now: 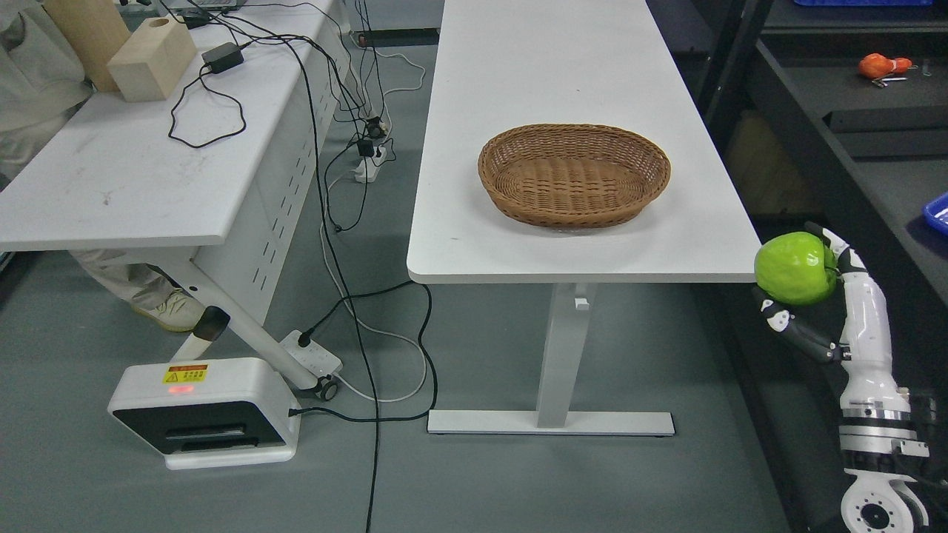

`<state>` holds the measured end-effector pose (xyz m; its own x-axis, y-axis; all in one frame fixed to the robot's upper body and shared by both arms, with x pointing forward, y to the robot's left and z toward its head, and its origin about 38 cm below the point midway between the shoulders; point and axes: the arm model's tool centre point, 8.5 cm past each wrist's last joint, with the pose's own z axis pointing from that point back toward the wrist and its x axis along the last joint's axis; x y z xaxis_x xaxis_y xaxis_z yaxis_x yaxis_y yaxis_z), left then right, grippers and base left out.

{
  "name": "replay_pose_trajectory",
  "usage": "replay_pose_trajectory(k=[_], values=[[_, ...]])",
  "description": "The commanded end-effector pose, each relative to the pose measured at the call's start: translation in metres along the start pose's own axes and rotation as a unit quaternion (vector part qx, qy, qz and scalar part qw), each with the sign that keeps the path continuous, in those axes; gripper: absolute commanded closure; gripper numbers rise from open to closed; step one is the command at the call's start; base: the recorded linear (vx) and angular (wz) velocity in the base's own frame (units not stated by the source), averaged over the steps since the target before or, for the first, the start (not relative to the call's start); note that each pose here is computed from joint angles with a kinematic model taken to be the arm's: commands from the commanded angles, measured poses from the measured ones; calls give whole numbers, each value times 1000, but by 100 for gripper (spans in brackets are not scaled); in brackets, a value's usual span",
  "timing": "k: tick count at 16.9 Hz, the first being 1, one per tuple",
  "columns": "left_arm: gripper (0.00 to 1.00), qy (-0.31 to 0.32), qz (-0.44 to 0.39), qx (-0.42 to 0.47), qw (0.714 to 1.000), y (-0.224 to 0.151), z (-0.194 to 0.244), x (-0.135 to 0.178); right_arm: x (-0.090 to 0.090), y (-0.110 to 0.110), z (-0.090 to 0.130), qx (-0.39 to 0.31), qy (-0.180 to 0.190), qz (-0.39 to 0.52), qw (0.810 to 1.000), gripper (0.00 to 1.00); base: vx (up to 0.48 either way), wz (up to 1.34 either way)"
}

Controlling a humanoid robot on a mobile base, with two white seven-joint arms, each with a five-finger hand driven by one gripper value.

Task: Place green apple on left shelf middle layer
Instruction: 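Carry the green apple in the right hand toward the black shelf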

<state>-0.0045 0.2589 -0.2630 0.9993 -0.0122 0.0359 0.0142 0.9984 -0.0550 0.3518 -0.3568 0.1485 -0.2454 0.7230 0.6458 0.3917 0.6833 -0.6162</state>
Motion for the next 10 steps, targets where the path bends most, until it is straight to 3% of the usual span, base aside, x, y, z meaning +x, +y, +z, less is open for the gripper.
replay_pose_trajectory(k=[1,5,10], values=[[0,-1,-1,9,1000,11,1,1,-2,-3,9,-25,18,-13,999,100,-399,-198],[0,-1,-1,9,1000,11,1,1,-1,-2,9,-23,17,-14,999,100,-221,-544],[0,-1,-1,9,1000,11,1,1,-2,-3,9,-25,17,-13,999,100,27,-1020]])
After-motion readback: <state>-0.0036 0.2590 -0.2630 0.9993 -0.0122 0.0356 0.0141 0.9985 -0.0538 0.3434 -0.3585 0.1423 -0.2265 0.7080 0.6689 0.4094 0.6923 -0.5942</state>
